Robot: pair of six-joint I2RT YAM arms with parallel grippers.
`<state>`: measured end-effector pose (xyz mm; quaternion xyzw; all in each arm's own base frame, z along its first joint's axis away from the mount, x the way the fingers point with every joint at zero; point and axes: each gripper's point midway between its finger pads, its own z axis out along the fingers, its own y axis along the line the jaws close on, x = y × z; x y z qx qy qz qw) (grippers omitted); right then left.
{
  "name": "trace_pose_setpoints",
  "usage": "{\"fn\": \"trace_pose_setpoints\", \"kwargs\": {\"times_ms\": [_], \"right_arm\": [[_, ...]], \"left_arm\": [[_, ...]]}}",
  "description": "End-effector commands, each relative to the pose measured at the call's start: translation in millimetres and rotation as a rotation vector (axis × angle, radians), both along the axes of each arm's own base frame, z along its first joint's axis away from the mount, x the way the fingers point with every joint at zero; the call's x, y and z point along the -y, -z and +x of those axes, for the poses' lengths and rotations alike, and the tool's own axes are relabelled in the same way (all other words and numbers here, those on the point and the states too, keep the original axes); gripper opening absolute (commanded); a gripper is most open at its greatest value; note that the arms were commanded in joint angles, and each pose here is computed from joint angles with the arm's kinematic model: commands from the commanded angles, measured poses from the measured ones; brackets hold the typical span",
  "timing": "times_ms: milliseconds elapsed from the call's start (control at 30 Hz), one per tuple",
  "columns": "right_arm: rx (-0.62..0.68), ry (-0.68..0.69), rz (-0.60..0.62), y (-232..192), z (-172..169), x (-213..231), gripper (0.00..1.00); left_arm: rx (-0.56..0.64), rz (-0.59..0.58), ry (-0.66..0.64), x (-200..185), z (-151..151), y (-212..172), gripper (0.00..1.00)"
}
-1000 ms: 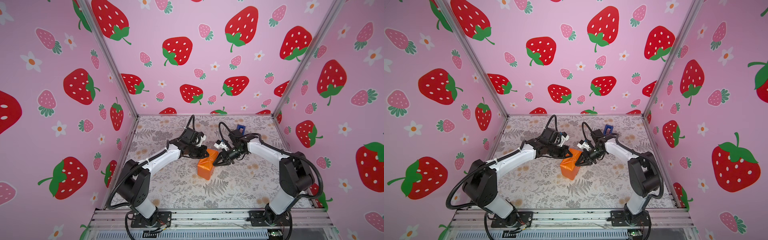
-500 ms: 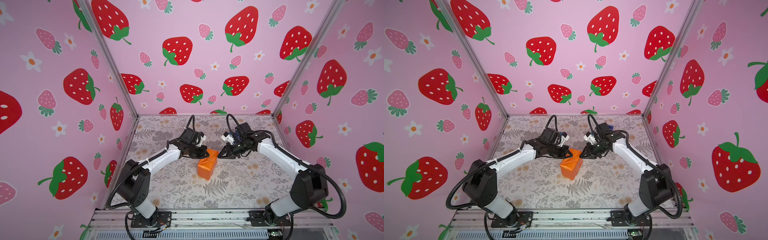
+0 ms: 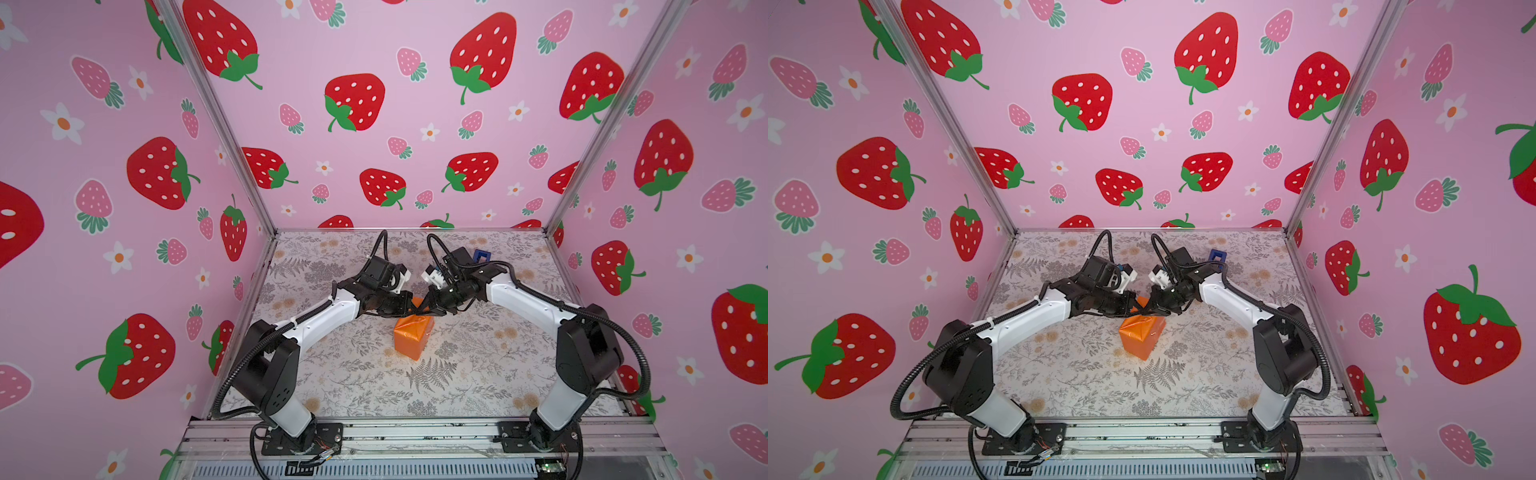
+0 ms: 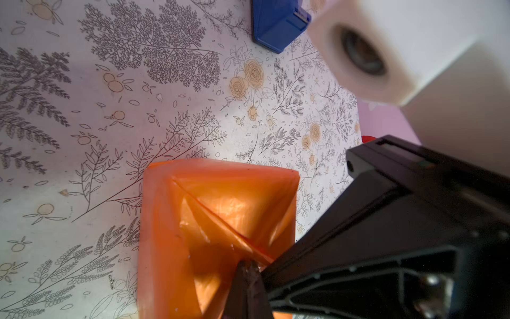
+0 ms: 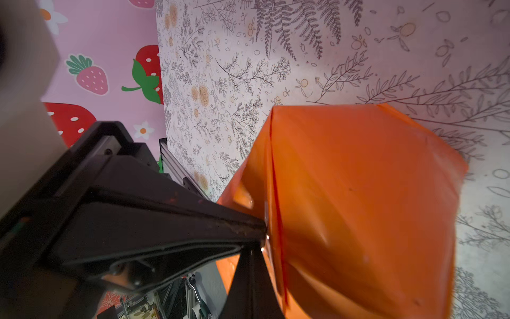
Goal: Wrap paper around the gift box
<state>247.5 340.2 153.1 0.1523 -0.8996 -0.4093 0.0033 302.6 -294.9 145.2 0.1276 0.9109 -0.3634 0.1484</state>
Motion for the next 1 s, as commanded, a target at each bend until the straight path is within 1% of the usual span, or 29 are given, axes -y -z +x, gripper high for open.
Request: {"fn": "trace_pose_setpoints", "kwargs": {"times_ms": [0, 133, 267, 433, 667, 800, 967], "right_arm": [[-0.014, -0.003, -0.058, 12.0, -16.1, 12.0, 0.00], [-0.038, -0.012, -0.070, 13.4, -38.7, 26.9, 0.00], [-0.019, 0.008, -0.085, 5.8, -48.2, 39.5, 0.00], [0.035, 0.073, -0.102, -1.3, -45.0, 46.8, 0.00], [0.092, 0.201, -0.006, -8.3, -33.5, 39.6, 0.00], [0.076, 0.204, 0.018, -1.8, -35.2, 35.3, 0.00], [0.089, 0.197, 0.051, -2.6, -33.2, 26.3, 0.00]], "left_arm": [[-0.078, 0.094, -0.004, -13.0, -16.3, 30.7, 0.00], [-0.083, 0.095, -0.004, -13.1, -16.8, 32.7, 0.00], [-0.086, 0.096, -0.005, -13.2, -16.6, 33.8, 0.00], [-0.091, 0.100, -0.001, -13.7, -18.1, 35.1, 0.00], [-0.089, 0.102, -0.006, -14.6, -18.0, 33.2, 0.00], [-0.092, 0.105, -0.004, -15.1, -19.3, 33.9, 0.00], [-0.096, 0.108, -0.006, -15.8, -19.6, 35.0, 0.00]]}}
